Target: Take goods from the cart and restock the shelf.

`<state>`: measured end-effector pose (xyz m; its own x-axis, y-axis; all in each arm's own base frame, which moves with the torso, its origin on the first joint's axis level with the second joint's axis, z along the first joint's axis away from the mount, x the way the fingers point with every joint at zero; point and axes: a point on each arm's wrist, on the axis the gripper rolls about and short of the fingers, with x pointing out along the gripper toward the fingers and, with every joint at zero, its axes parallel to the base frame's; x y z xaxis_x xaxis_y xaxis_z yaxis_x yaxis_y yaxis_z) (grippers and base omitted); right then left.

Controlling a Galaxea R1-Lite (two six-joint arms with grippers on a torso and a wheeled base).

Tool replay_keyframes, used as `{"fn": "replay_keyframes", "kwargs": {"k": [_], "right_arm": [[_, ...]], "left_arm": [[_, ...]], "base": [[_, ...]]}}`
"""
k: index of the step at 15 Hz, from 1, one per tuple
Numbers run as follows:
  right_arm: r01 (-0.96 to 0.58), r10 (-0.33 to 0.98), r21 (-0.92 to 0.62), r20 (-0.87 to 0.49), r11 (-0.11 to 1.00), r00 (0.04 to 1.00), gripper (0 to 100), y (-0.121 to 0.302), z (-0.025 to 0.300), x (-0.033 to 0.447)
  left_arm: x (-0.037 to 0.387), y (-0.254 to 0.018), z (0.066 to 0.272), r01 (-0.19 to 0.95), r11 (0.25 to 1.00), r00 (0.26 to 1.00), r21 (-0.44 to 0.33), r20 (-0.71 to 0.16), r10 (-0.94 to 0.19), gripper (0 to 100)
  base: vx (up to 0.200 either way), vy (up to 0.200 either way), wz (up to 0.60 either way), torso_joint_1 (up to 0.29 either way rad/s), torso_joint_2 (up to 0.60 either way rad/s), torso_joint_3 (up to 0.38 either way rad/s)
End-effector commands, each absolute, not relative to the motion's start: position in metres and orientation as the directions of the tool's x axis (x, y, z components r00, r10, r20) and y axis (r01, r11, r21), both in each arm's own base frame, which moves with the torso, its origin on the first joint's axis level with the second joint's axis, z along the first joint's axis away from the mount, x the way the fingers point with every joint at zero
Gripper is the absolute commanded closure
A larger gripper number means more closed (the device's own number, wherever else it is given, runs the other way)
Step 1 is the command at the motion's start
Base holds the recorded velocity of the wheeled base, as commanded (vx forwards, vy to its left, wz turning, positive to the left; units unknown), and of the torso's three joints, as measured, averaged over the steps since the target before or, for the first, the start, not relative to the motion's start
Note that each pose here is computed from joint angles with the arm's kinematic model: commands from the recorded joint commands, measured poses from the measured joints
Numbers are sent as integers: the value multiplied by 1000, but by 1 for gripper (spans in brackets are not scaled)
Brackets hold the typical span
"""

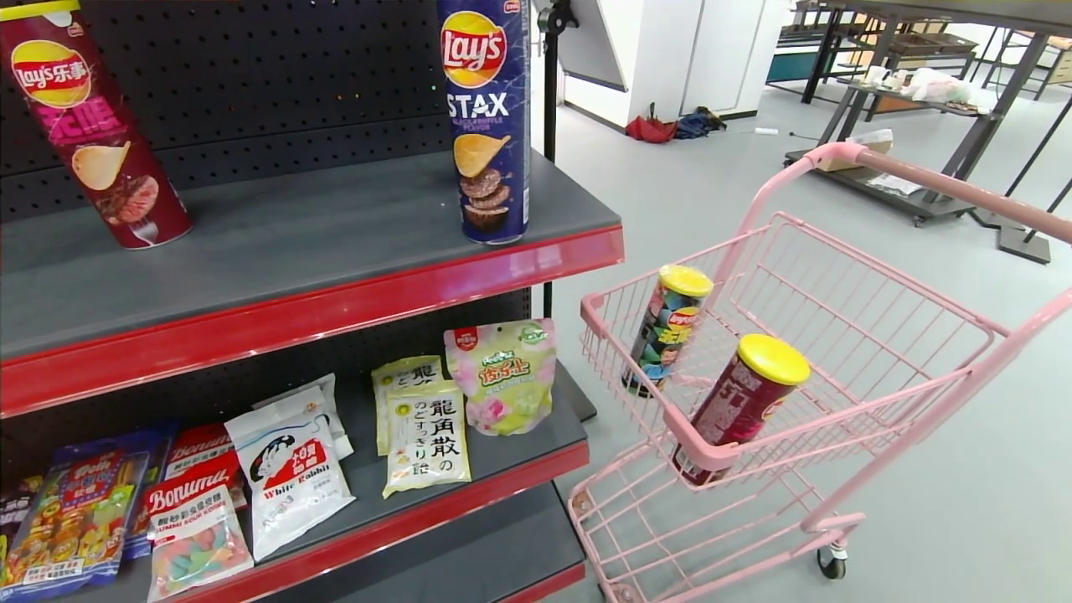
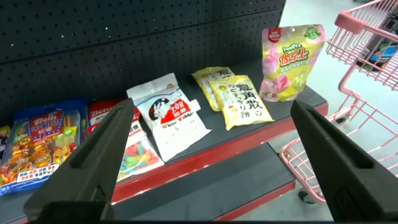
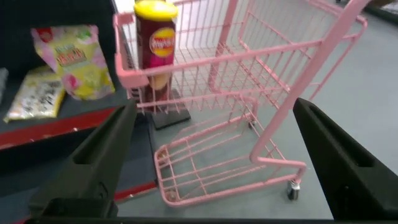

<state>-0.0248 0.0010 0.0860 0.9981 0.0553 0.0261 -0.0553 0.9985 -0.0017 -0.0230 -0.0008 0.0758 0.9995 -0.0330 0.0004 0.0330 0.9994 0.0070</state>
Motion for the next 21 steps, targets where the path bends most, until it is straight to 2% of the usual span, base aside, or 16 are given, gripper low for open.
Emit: {"fn": "replay_keyframes", "kwargs": {"k": [1, 2, 4, 6, 7, 10, 14, 21], "right_arm": [[-99, 106, 181, -29, 979, 994, 0, 2, 195, 9], [-141, 156, 197, -61, 970, 986, 0, 4, 218, 31], [-213, 236, 177, -120, 961, 964, 0, 13, 222, 86], [-222, 253, 198, -153, 955, 955, 0, 19, 196, 128], [-263, 303, 200, -202, 944, 931, 0, 28, 167, 144], [-263, 323, 222, -305, 939, 896, 0, 38, 132, 175], [-296, 366, 248, -316, 922, 875, 0, 44, 109, 213], [-317, 394, 259, -350, 913, 850, 0, 54, 96, 225]], "left_arm": [[-23, -1, 76, 32, 999, 999, 6, 0, -32, 0], [-23, -1, 76, 32, 999, 999, 8, 0, -32, 0], [-23, -1, 76, 32, 999, 999, 8, 0, -32, 0], [-23, -1, 76, 32, 999, 999, 8, 0, -32, 0], [-23, -1, 76, 32, 999, 999, 8, 0, -32, 0], [-23, -1, 76, 32, 999, 999, 8, 0, -32, 0], [-23, -1, 76, 32, 999, 999, 8, 0, -32, 0], [-23, -1, 76, 32, 999, 999, 9, 0, -32, 0]], "base": [[0, 0, 0, 0, 0, 0], [0, 0, 0, 0, 0, 0], [0, 0, 0, 0, 0, 0], [0, 0, 0, 0, 0, 0], [0, 0, 0, 0, 0, 0], [0, 0, 0, 0, 0, 0], [0, 0, 0, 0, 0, 0], [0, 0, 0, 0, 0, 0]]}}
